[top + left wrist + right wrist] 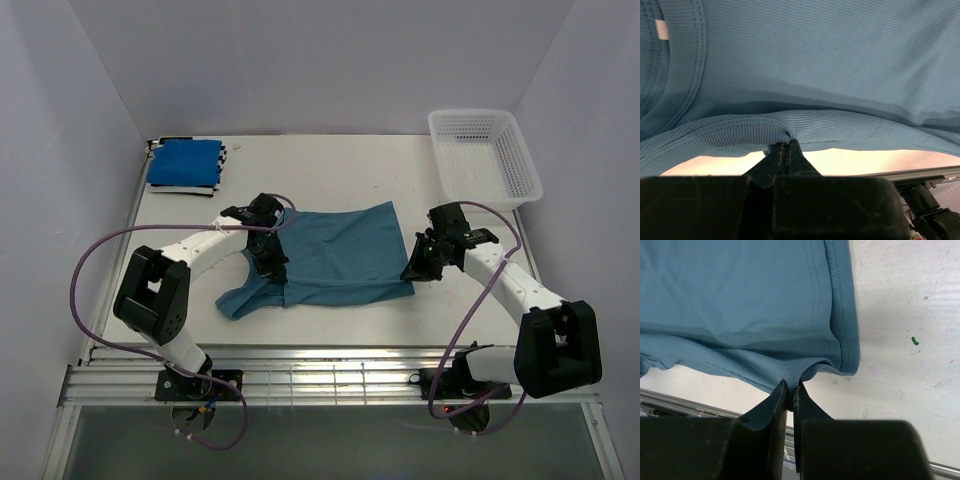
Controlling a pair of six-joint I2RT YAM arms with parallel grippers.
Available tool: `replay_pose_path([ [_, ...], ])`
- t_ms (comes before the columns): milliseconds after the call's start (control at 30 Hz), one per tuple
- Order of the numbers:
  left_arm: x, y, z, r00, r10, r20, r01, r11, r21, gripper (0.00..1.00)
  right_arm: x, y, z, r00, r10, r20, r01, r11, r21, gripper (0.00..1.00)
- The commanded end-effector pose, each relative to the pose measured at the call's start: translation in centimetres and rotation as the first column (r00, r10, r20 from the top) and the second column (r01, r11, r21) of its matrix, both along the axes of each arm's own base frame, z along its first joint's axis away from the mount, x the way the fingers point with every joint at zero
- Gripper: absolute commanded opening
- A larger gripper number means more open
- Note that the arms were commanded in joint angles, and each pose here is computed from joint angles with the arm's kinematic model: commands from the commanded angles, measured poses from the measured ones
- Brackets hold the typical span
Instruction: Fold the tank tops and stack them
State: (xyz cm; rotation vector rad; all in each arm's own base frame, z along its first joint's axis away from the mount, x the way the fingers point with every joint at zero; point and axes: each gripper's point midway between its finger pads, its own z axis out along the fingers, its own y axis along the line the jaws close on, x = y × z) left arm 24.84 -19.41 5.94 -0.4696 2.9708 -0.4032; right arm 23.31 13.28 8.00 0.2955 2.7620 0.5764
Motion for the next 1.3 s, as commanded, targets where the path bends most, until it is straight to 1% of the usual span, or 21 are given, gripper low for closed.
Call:
replay_pose_path([
  [0, 1.6, -0.4, 0.8, 0.999, -0.015, 0.044, 0.016, 1.0, -0.025, 0.0, 2.7, -0.1, 1.3, 0.997, -0.011, 0.083, 0.012, 1.0, -0.008, 0.08],
  [300, 4.1, 0.2, 0.4, 0.997, -0.008, 0.075, 0.009, 1.0, -0.007, 0.0, 4.4, -0.3, 0.3, 0.998, -0.022, 0.065, 0.024, 1.0, -0.017, 0.08],
  [533, 4.9, -0.2, -0.7, 0.996, -0.078, 0.052, 0.078, 0.997, 0.006, 0.0, 5.8, 0.0, -0.3, 0.997, -0.02, 0.071, 0.021, 1.0, -0.009, 0.08],
  [567, 4.9, -0.2, -0.8, 0.995, -0.083, 0.046, 0.083, 0.996, 0.011, 0.03, 6.1, -0.1, -0.3, 0.997, -0.022, 0.077, 0.023, 1.0, -0.011, 0.11],
  [600, 4.8, -0.1, -1.0, 0.996, -0.085, 0.033, 0.084, 0.996, 0.018, 0.23, 6.4, -0.1, -0.6, 0.997, -0.02, 0.072, 0.021, 1.0, -0.015, 0.14],
  [633, 5.1, -0.2, -0.8, 0.995, -0.087, 0.038, 0.086, 0.996, 0.015, 0.34, 6.6, -0.1, -0.8, 0.997, -0.019, 0.071, 0.02, 1.0, -0.021, 0.17],
  [667, 5.2, -0.3, -0.6, 0.995, -0.093, 0.044, 0.092, 0.996, 0.013, 0.44, 6.7, -0.2, -1.0, 0.998, -0.017, 0.068, 0.019, 0.999, -0.029, 0.25],
  [700, 5.2, -0.3, -0.3, 0.994, -0.097, 0.05, 0.096, 0.995, 0.014, 0.6, 6.8, -0.2, -1.3, 0.998, -0.008, 0.06, 0.01, 0.999, -0.036, 0.3],
  [733, 5.5, -0.4, 0.6, 0.992, -0.101, 0.076, 0.101, 0.995, 0.003, 0.66, 7.0, -0.1, -1.2, 0.998, -0.001, 0.065, 0.003, 0.999, -0.035, 0.35],
  [767, 5.6, -0.4, 1.2, 0.99, -0.105, 0.092, 0.105, 0.994, 0.0, 0.69, 7.2, -0.1, -1.0, 0.997, 0.003, 0.076, -0.001, 1.0, -0.03, 0.45],
  [800, 5.7, -0.4, 1.9, 0.988, -0.106, 0.11, 0.106, 0.994, 0.0, 0.73, 7.2, 0.1, -0.8, 0.996, 0.023, 0.089, -0.02, 0.999, -0.029, 0.5],
  [833, 5.7, -0.3, 3.2, 0.984, -0.106, 0.146, 0.108, 0.994, -0.008, 0.83, 7.3, 0.1, -0.6, 0.994, 0.032, 0.101, -0.03, 0.999, -0.027, 0.54],
  [867, 5.8, -0.2, 3.9, 0.981, -0.103, 0.166, 0.105, 0.994, -0.006, 0.86, 7.3, 0.2, -0.3, 0.992, 0.042, 0.115, -0.04, 0.999, -0.024, 0.59],
  [900, 5.6, 0.0, 4.5, 0.979, -0.098, 0.181, 0.101, 0.995, -0.003, 0.94, 7.5, 0.2, 0.6, 0.987, 0.052, 0.152, -0.049, 0.999, -0.02, 0.61],
  [933, 5.5, 0.4, 5.0, 0.977, -0.087, 0.192, 0.088, 0.996, 0.005, 0.98, 7.5, 0.0, 0.9, 0.983, 0.063, 0.171, -0.058, 0.998, -0.032, 0.63],
  [1033, 3.9, 2.2, 6.3, 0.979, -0.027, 0.201, 0.018, 0.999, 0.048, 0.98, 7.2, -0.6, 2.0, 0.968, 0.098, 0.232, -0.085, 0.994, -0.065, 0.69],
  [1067, 3.5, 3.5, 7.1, 0.972, 0.003, 0.234, -0.023, 0.996, 0.083, 0.98, 6.9, -0.7, 1.9, 0.966, 0.11, 0.235, -0.095, 0.993, -0.077, 0.69],
  [1133, 1.2, 5.7, 6.2, 0.978, 0.079, 0.193, -0.11, 0.982, 0.155, 0.98, 6.6, -1.0, 2.2, 0.956, 0.143, 0.255, -0.122, 0.988, -0.095, 0.7],
  [1167, 0.4, 6.8, 6.7, 0.971, 0.116, 0.207, -0.154, 0.972, 0.176, 0.98, 6.3, -1.0, 2.1, 0.955, 0.152, 0.256, -0.131, 0.987, -0.097, 0.7],
  [1200, -1.5, 9.0, 5.8, 0.974, 0.151, 0.169, -0.192, 0.945, 0.265, 0.98, 6.2, -1.0, 2.1, 0.953, 0.157, 0.258, -0.136, 0.986, -0.097, 0.7],
  [1267, -3.4, 11.0, 5.3, 0.954, 0.263, 0.146, -0.298, 0.898, 0.324, 0.98, 6.1, -0.8, 1.9, 0.952, 0.165, 0.257, -0.147, 0.985, -0.088, 0.7],
])
